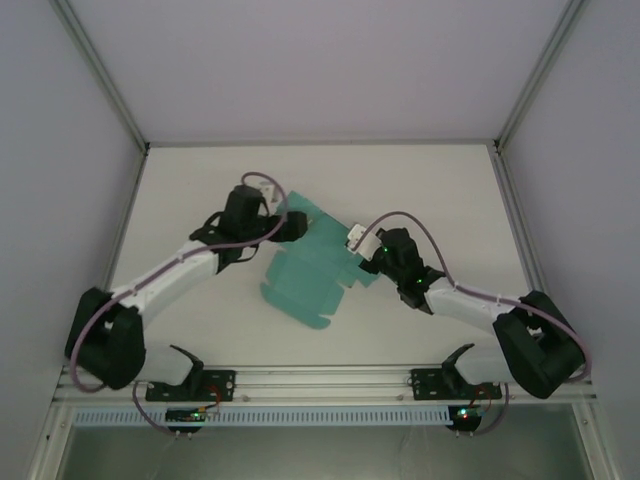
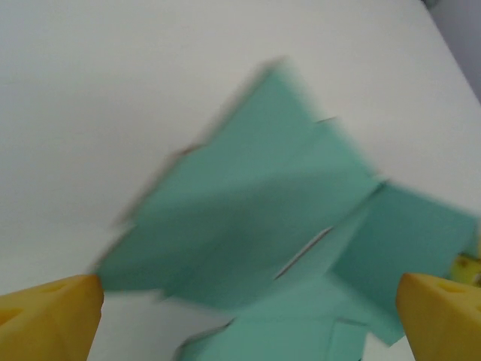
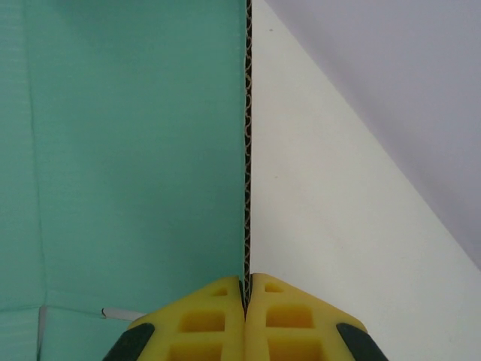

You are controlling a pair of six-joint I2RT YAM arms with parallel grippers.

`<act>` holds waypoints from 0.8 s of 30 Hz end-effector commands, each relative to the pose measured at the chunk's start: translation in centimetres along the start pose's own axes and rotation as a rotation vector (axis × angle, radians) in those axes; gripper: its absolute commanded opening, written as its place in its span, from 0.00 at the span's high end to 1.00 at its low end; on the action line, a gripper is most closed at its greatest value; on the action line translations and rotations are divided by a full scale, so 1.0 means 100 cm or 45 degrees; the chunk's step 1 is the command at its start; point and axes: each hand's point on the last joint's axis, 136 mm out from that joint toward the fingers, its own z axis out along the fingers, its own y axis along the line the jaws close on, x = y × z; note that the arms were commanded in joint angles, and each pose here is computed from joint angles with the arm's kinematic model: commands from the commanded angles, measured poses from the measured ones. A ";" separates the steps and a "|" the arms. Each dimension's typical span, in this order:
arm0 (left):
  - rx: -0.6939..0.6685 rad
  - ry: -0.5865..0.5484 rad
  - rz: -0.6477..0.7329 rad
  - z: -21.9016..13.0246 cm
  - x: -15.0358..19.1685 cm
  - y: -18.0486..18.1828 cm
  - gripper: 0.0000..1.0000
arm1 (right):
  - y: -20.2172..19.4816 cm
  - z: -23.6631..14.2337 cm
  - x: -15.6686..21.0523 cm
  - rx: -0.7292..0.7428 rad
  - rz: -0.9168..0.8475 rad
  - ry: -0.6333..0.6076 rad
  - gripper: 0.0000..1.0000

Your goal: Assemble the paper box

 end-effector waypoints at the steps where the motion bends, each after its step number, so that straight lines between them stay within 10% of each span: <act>1: -0.231 0.078 -0.058 -0.014 0.025 0.054 0.00 | -0.010 -0.006 -0.005 0.046 -0.014 -0.036 1.00; 11: -0.350 0.117 -0.141 -0.006 0.040 0.090 0.00 | -0.006 -0.003 -0.002 0.019 -0.009 -0.026 1.00; 24: 0.010 0.135 0.091 0.034 0.048 0.014 0.00 | -0.005 0.001 -0.006 0.016 -0.009 -0.037 1.00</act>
